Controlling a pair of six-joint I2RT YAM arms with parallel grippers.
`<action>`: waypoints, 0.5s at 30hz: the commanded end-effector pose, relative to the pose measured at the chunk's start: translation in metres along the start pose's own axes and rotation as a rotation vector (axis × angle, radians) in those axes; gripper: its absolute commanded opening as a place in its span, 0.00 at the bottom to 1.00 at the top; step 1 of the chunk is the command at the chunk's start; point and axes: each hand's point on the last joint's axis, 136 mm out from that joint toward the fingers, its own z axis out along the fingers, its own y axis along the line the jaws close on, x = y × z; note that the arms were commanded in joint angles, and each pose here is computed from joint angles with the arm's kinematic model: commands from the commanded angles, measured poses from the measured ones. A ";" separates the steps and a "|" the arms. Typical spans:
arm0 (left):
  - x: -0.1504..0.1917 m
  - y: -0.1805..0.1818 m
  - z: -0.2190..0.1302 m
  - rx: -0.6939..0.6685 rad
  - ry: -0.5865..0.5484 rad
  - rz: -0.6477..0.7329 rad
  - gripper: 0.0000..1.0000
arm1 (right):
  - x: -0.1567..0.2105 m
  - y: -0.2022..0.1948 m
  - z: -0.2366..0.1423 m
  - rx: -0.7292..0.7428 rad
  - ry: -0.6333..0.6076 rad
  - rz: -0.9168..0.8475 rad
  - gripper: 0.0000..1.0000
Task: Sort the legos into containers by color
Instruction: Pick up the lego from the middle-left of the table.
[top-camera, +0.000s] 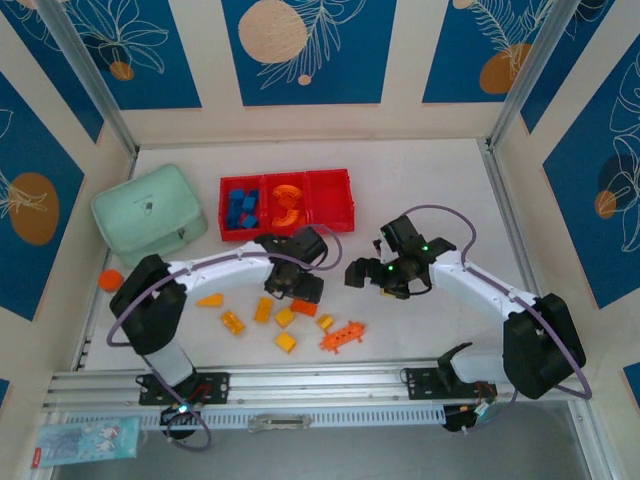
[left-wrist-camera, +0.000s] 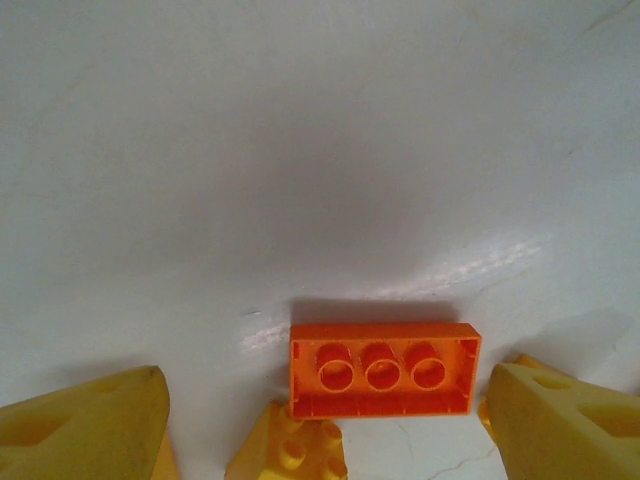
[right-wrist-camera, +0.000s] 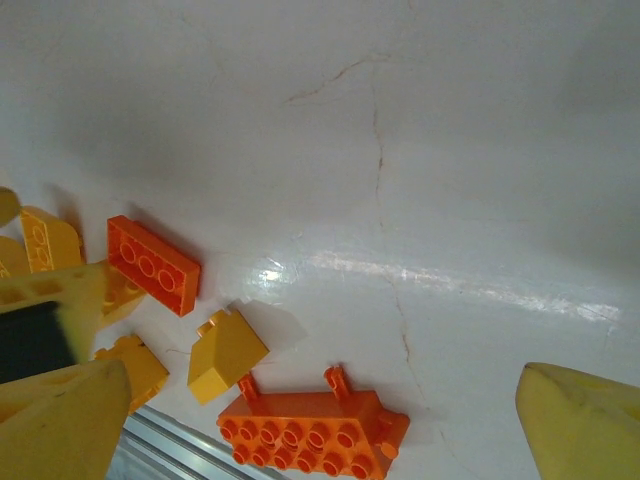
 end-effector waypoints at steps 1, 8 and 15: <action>0.002 -0.011 0.011 0.017 0.037 -0.019 0.83 | 0.001 -0.001 -0.001 -0.003 -0.008 0.005 0.99; 0.010 -0.022 0.030 0.008 0.088 -0.009 0.83 | 0.002 -0.006 0.000 0.003 -0.008 0.011 0.99; 0.020 -0.027 0.037 0.001 0.112 0.003 0.83 | 0.001 -0.009 0.002 -0.004 -0.008 0.022 0.99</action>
